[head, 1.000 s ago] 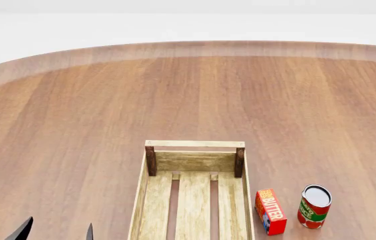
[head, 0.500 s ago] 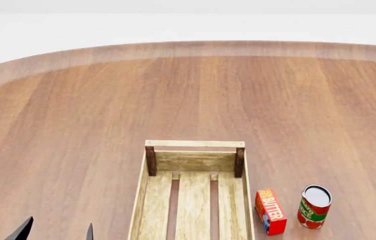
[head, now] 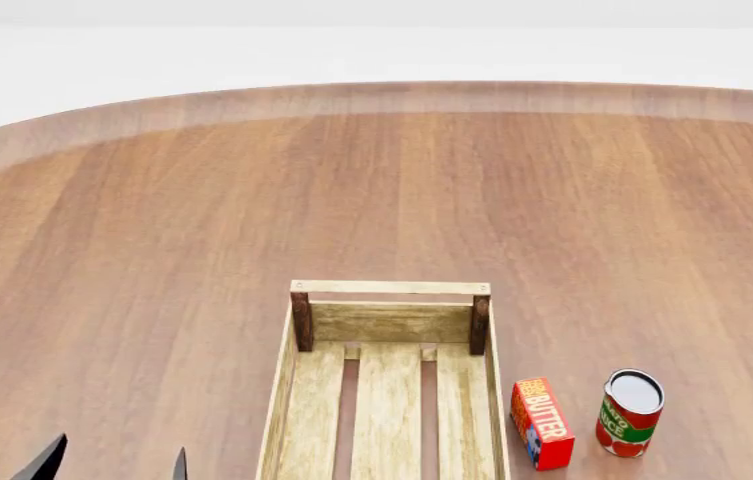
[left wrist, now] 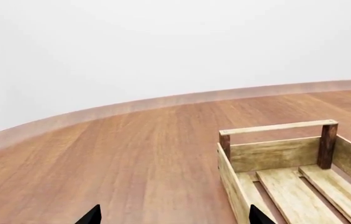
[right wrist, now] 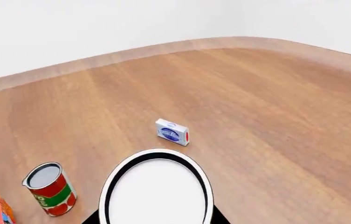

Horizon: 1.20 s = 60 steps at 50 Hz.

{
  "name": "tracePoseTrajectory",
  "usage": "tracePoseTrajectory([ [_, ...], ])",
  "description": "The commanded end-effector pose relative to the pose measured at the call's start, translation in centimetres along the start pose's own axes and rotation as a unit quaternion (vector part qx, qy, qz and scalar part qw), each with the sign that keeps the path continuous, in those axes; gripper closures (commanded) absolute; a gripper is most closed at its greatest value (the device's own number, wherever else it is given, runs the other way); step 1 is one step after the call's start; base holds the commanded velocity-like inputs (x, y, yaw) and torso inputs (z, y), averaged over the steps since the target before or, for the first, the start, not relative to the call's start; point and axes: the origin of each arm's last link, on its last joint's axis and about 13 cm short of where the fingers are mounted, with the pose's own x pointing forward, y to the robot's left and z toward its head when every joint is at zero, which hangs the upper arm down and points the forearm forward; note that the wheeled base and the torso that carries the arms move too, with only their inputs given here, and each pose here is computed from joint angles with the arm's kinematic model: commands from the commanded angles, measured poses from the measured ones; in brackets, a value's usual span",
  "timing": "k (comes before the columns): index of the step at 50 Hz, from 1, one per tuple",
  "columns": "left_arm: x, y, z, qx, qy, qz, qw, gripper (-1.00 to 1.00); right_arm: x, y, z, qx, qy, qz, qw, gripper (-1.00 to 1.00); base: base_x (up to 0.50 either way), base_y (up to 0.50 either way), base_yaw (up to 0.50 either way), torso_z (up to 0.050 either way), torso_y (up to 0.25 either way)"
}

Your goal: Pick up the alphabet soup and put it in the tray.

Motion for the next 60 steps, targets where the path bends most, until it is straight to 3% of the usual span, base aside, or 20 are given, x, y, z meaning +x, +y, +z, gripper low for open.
tracePoseTrajectory([
  [1,-0.1,0.0,0.1,-0.001,-0.002,-0.001,1.000,-1.00,-1.9,1.4,2.1,-0.017,-0.043,0.042,0.998,1.00,0.00,0.00,0.00,0.000,0.000],
  [33,-0.4,0.1,0.7,0.003,-0.008,0.000,1.000,-1.00,-2.4,7.0,3.5,-0.050,-0.061,0.159,0.984,1.00,0.00,0.00,0.00,0.000,0.001],
  [60,-0.3,0.1,0.5,0.003,-0.007,0.002,1.000,-1.00,-0.1,12.7,2.9,-0.053,-0.053,0.251,0.965,1.00,0.00,0.00,0.00,0.000,0.000],
])
